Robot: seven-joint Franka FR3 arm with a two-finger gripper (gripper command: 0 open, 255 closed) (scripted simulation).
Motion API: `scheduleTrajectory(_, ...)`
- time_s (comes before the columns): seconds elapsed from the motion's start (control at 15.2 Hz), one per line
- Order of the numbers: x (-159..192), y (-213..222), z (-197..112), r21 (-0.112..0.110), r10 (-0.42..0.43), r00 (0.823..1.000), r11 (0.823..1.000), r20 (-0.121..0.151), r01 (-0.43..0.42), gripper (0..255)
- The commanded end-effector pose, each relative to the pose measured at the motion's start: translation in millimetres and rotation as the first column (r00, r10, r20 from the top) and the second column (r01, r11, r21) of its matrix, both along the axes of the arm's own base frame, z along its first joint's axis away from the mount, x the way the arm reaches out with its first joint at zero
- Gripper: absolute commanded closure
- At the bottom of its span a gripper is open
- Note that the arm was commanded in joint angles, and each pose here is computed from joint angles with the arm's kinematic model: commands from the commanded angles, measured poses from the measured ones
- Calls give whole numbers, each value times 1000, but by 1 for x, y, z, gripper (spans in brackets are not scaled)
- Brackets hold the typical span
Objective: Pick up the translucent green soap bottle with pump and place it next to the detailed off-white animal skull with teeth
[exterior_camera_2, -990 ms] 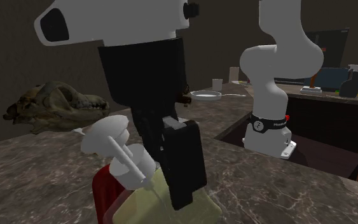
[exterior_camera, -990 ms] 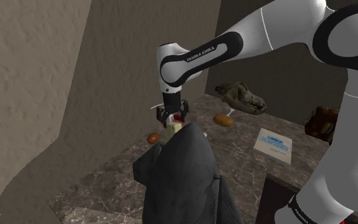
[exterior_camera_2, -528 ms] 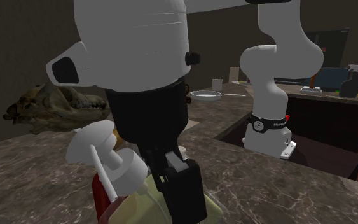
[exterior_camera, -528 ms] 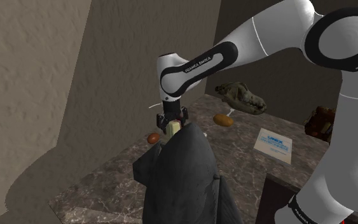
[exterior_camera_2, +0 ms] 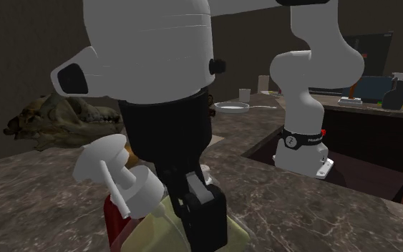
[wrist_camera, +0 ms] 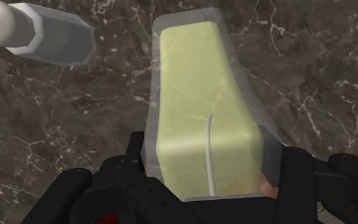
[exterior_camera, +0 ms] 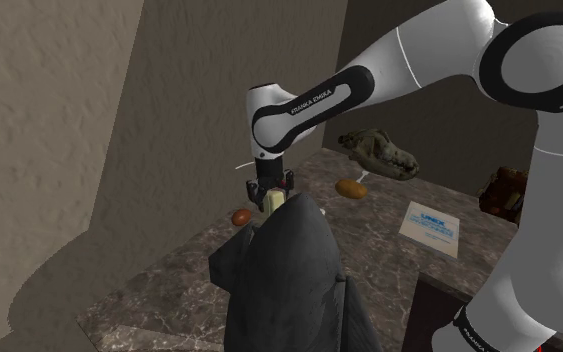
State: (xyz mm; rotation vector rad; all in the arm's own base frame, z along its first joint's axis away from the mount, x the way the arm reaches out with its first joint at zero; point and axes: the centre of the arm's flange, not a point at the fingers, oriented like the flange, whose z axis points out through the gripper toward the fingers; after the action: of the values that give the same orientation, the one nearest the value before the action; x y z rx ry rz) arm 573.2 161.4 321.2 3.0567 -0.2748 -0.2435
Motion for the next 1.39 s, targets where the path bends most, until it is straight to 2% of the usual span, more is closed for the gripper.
scheduleTrajectory(0.0,-1,-3,-4,-4,-3,1000,1000,-9,3,255)
scheduleTrajectory(0.53,-1,-2,-5,-4,-3,1000,1000,-9,3,255)
scheduleTrajectory(1.32,-1,-2,59,-4,-3,1000,1000,-9,3,255)
